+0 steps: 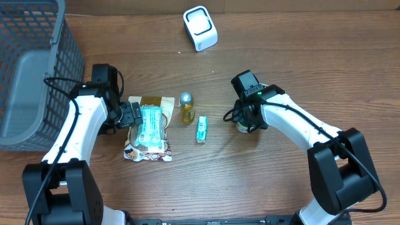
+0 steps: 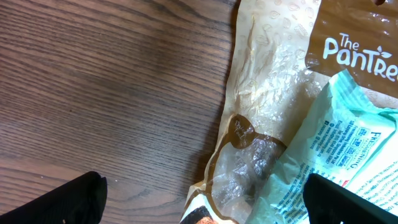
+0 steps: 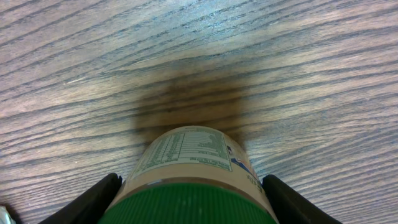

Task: Scan the item barcode
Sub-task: 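Close the right gripper on the jar's green lid, then lift the jar and tilt it toward the front with the right gripper, then hold the tilted jar above the table with the right gripper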

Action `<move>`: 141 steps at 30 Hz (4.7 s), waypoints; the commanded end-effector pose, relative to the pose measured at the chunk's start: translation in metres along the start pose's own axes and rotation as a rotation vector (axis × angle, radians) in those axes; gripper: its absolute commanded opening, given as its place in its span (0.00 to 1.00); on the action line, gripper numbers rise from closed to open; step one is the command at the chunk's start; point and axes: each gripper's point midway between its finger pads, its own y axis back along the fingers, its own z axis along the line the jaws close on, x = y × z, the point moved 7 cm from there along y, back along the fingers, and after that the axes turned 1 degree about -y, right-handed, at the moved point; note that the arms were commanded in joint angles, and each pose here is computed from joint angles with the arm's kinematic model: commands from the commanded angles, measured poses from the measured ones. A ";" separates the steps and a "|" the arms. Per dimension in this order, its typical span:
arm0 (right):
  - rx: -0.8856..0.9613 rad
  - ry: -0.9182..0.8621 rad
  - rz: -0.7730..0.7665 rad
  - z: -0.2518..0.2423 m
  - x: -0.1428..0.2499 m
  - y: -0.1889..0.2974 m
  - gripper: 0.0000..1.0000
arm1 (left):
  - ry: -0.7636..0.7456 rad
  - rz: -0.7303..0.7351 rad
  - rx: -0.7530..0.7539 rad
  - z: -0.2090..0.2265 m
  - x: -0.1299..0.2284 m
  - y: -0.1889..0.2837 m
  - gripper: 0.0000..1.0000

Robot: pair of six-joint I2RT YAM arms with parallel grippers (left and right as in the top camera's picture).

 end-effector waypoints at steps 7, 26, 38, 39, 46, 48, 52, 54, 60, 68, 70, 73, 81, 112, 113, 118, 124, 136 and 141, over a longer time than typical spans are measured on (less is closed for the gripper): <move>-0.011 -0.004 0.050 0.001 -0.003 0.018 0.42 | -0.008 -0.011 0.011 -0.001 -0.005 0.003 1.00; -0.147 -0.029 0.467 0.007 0.042 0.059 0.42 | -0.008 -0.011 0.011 -0.001 -0.005 0.003 1.00; -0.270 -0.071 0.656 0.016 0.060 0.073 0.41 | -0.009 -0.011 0.011 -0.001 -0.005 0.003 1.00; -0.283 -0.075 0.674 0.017 0.061 0.074 0.41 | -0.009 -0.011 0.011 -0.001 -0.005 0.003 1.00; -0.328 -0.111 0.791 0.019 0.072 0.085 0.38 | -0.008 -0.011 0.011 -0.001 -0.005 0.003 0.99; -0.330 -0.119 0.810 0.019 0.074 0.087 0.37 | -0.008 -0.011 0.011 -0.001 -0.005 0.003 1.00; -0.334 -0.129 0.838 0.019 0.077 0.090 0.35 | -0.009 -0.011 0.011 -0.001 -0.005 0.003 1.00; -0.341 -0.134 0.851 0.019 0.078 0.091 0.34 | -0.009 -0.011 0.011 -0.001 -0.005 0.003 0.99; -0.369 -0.143 0.875 0.022 0.079 0.094 0.34 | -0.009 -0.011 0.011 -0.001 -0.005 0.003 1.00; -0.412 -0.164 0.929 0.025 0.082 0.100 0.34 | -0.008 -0.011 0.011 -0.001 -0.005 0.003 0.99; -0.408 -0.166 0.932 0.024 0.082 0.100 0.34 | -0.009 -0.011 0.011 -0.001 -0.005 0.003 1.00; -0.404 -0.168 0.936 0.024 0.083 0.101 0.34 | -0.008 -0.011 0.011 -0.001 -0.005 0.003 0.99; -0.450 -0.196 1.001 0.027 0.086 0.108 0.34 | -0.009 -0.011 0.011 -0.001 -0.005 0.003 1.00; -0.495 -0.225 1.061 0.030 0.088 0.116 0.34 | -0.008 -0.011 0.011 -0.001 -0.005 0.003 0.99; -0.495 -0.225 1.061 0.030 0.088 0.116 0.34 | -0.008 -0.011 0.011 -0.001 -0.005 0.003 0.99; -0.494 -0.225 1.061 0.030 0.088 0.116 0.34 | -0.008 -0.011 0.010 -0.001 -0.005 0.003 1.00; -0.495 -0.225 1.061 0.030 0.088 0.116 0.34 | -0.009 -0.011 0.011 -0.001 -0.005 0.003 0.99; -0.495 -0.225 1.061 0.030 0.088 0.116 0.35 | -0.009 -0.011 0.011 -0.001 -0.005 0.003 1.00; -0.494 -0.225 1.061 0.030 0.088 0.116 0.35 | -0.009 -0.011 0.011 -0.001 -0.005 0.003 0.99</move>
